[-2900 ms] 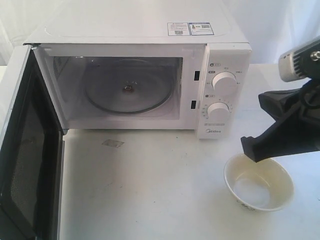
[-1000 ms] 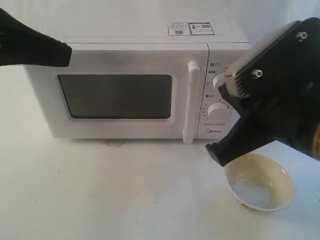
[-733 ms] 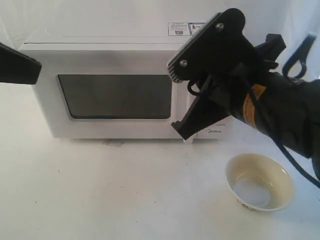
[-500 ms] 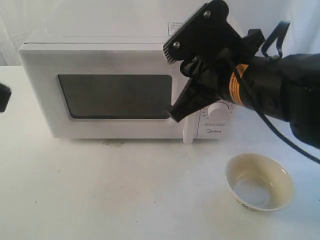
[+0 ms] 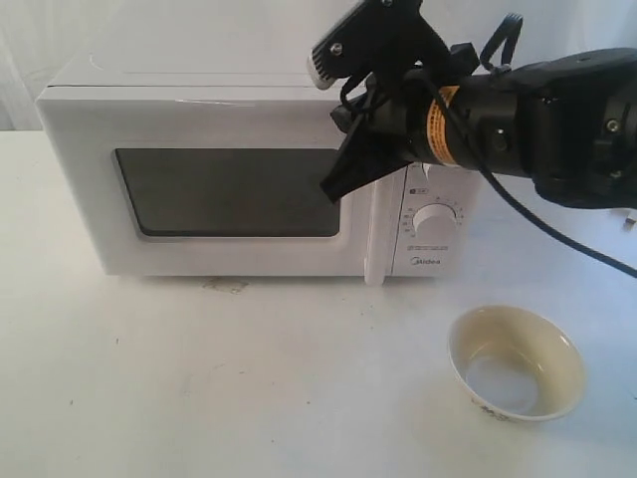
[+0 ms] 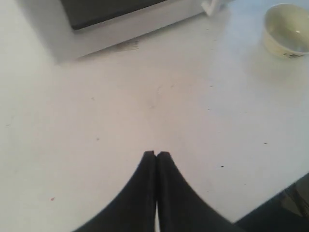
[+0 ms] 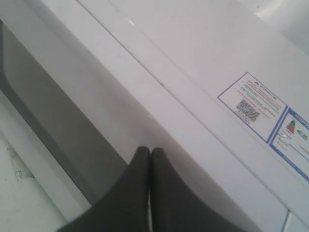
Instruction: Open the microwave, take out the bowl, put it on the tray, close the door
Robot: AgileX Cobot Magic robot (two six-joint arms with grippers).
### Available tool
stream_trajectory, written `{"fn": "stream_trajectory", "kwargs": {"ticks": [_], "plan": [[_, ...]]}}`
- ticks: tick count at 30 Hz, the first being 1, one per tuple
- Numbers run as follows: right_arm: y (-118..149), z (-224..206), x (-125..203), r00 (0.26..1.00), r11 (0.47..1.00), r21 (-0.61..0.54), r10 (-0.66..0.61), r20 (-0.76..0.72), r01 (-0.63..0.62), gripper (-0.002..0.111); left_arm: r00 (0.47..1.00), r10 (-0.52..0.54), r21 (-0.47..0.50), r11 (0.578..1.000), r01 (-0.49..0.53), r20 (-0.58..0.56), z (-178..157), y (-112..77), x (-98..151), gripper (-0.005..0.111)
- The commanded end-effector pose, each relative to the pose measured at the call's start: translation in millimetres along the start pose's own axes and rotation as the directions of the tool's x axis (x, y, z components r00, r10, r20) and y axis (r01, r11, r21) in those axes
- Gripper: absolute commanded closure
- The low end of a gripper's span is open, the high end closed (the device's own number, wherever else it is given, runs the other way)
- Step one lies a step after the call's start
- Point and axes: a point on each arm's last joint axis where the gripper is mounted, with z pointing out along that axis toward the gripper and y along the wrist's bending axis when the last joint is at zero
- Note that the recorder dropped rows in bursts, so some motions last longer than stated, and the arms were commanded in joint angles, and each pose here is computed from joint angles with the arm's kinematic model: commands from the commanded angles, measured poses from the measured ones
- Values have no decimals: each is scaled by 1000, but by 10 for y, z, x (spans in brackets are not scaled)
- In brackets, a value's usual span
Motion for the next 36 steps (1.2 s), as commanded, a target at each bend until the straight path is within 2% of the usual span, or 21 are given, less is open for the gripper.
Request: {"fn": "stream_trajectory", "kwargs": {"ticks": [1, 5, 9, 12, 30, 32, 36], "plan": [[-81, -7, 6, 1000, 998, 66, 10, -16, -9, 108, 995, -93, -188, 977, 97, 30, -163, 47, 223, 107], [-93, -4, -19, 1000, 997, 70, 10, -9, -9, 108, 988, -136, -320, 935, 152, 71, -336, 53, 428, 107], [-109, 72, -14, 1000, 996, 86, 15, -22, -13, 108, 984, -155, -403, 898, 176, 83, -473, 28, 645, 107], [-96, 113, 20, 999, 996, 83, 15, -36, -12, 108, 984, -139, -434, 884, 173, 108, -529, 24, 691, 107], [-223, 178, 135, 992, 970, 238, -27, -123, 56, 108, 983, -125, -442, 880, 174, 138, -570, -2, 747, 107], [-212, 141, 104, 994, 974, 221, -25, -104, 47, 108, 983, -125, -442, 880, 174, 138, -570, -2, 747, 107], [-130, -51, 7, 1000, 993, 115, 15, -24, -12, 108, 983, -125, -442, 880, 174, 138, -570, -2, 747, 107]]}}
